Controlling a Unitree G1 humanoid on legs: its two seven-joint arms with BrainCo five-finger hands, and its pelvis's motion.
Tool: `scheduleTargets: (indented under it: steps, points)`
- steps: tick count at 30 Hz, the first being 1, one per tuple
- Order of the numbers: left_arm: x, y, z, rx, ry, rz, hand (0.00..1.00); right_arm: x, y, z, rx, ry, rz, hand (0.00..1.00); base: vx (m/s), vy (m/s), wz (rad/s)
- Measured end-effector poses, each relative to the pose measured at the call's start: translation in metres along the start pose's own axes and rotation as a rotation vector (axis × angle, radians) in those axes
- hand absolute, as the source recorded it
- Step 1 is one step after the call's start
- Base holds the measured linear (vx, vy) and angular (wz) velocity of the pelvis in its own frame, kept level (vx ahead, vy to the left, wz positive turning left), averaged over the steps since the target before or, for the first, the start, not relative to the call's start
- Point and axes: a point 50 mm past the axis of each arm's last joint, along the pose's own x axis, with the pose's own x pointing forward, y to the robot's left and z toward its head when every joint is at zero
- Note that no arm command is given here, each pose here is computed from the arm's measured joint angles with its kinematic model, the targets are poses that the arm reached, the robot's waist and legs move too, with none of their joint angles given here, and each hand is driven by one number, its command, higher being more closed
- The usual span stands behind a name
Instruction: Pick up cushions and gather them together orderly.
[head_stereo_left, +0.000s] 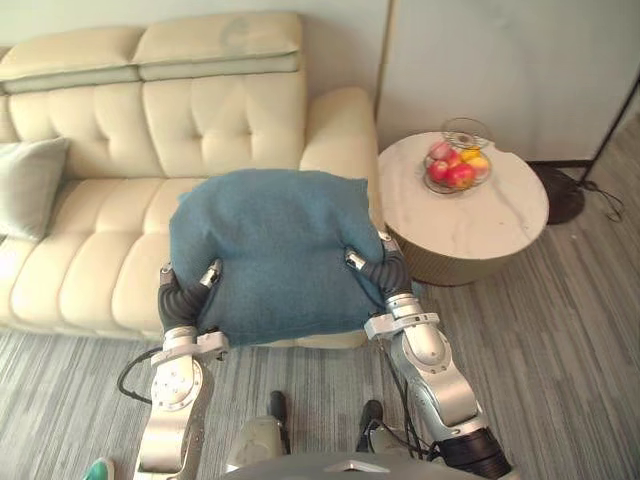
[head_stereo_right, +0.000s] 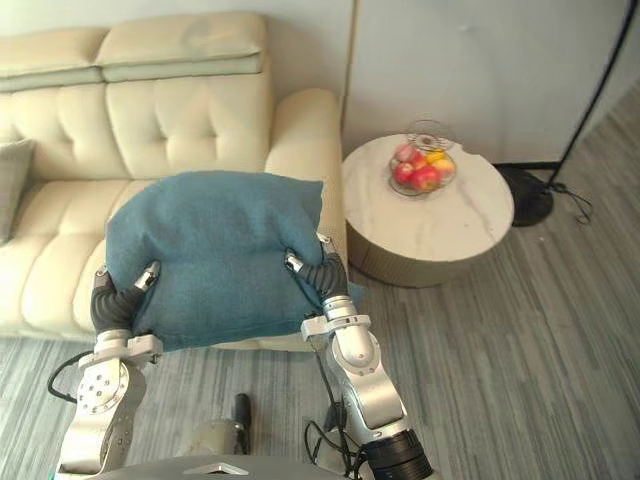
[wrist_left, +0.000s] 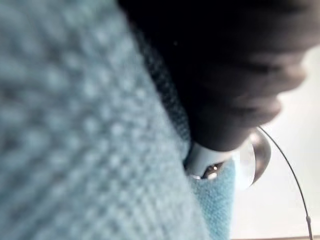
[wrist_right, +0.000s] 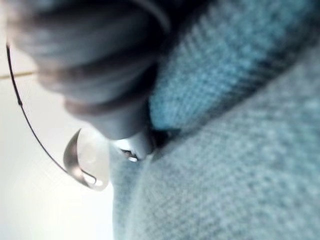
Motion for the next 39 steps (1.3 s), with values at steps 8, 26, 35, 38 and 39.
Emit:
scheduleTargets:
  steps: [8,26,35,38,39]
  points:
    - [0.000,-0.018,-0.019,-0.059,0.088,-0.053,1.00,-0.002,-0.024,-0.009,-0.110,0.042,-0.082,1.00,0.02,0.239,0.84]
    - [-0.003,-0.007,-0.043,0.007,0.205,-0.104,1.00,-0.026,-0.021,-0.060,-0.037,0.289,-0.148,1.00,0.18,0.203,0.23]
    - [-0.005,-0.019,-0.044,-0.025,0.214,-0.131,1.00,-0.031,-0.032,-0.031,-0.069,0.189,-0.143,1.00,0.45,-0.027,0.16]
    - [-0.007,-0.022,-0.041,-0.077,0.210,-0.130,1.00,-0.027,-0.032,-0.010,-0.069,0.097,-0.160,1.00,0.30,0.094,-0.70]
    - [-0.007,-0.025,-0.038,-0.088,0.201,-0.133,1.00,-0.026,-0.033,-0.008,-0.069,0.088,-0.167,1.00,0.23,0.248,-1.02]
